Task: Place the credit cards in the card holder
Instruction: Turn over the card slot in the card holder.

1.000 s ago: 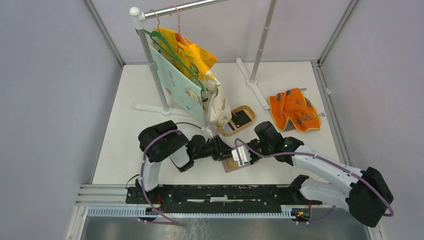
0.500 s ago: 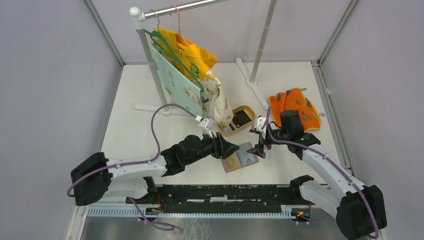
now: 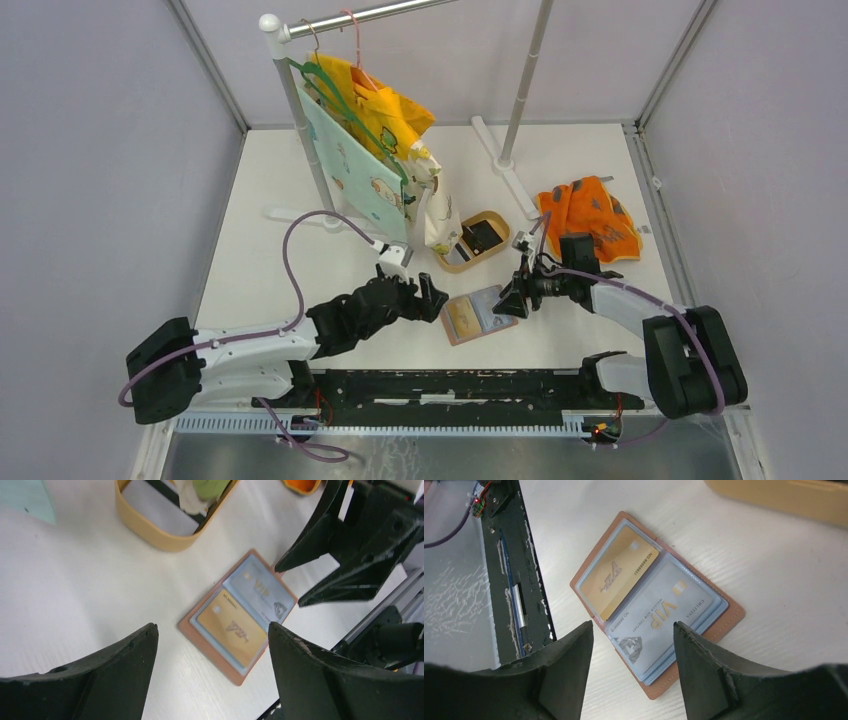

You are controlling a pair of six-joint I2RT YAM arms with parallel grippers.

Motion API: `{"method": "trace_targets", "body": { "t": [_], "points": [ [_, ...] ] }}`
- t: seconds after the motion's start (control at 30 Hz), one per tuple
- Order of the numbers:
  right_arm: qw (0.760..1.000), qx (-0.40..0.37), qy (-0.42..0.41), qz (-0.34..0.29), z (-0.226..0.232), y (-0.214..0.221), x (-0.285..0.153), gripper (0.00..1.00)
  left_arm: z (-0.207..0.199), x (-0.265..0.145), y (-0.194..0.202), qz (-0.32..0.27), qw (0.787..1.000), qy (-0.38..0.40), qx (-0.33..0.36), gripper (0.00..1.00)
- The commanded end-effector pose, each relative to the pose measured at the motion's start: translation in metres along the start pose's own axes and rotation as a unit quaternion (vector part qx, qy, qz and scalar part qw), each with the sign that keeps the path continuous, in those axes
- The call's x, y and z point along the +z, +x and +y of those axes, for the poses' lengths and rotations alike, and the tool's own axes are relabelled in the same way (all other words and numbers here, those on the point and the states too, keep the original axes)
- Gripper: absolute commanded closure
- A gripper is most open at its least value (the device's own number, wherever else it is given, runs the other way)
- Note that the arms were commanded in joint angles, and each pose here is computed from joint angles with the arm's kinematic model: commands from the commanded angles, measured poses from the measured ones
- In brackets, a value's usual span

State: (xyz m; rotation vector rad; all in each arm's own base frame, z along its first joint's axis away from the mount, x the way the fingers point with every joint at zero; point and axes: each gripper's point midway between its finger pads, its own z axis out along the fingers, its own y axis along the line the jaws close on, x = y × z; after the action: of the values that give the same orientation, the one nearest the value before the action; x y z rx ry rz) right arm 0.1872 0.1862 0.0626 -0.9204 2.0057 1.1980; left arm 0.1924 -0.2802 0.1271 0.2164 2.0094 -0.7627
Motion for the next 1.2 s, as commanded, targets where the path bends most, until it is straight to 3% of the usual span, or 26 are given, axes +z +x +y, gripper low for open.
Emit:
{"method": "trace_targets", "body": {
  "t": [0.0,0.27,0.43,0.93,1.17],
  "points": [
    [0.998,0.05,0.02,0.015,-0.016,-0.007,0.004,0.37,-0.006,0.003,0.018,0.01,0.999,0.044,0.006,0.16],
    [0.994,0.091,0.054,0.029,-0.027,-0.001,0.004,0.43,-0.028,0.018,0.04,0.018,0.992,0.109,-0.053,0.38],
    [0.992,0.106,0.051,0.033,-0.027,0.003,0.006,0.44,-0.041,0.03,0.051,0.042,0.989,0.131,-0.056,0.52],
    [0.99,0.135,0.016,0.026,-0.017,0.002,0.01,0.5,-0.059,0.059,0.078,0.084,0.984,0.151,-0.051,0.67],
    [0.986,0.164,-0.009,0.008,-0.009,-0.003,0.013,0.51,-0.058,0.068,0.09,0.102,0.983,0.146,-0.052,0.68]
  ]
}}
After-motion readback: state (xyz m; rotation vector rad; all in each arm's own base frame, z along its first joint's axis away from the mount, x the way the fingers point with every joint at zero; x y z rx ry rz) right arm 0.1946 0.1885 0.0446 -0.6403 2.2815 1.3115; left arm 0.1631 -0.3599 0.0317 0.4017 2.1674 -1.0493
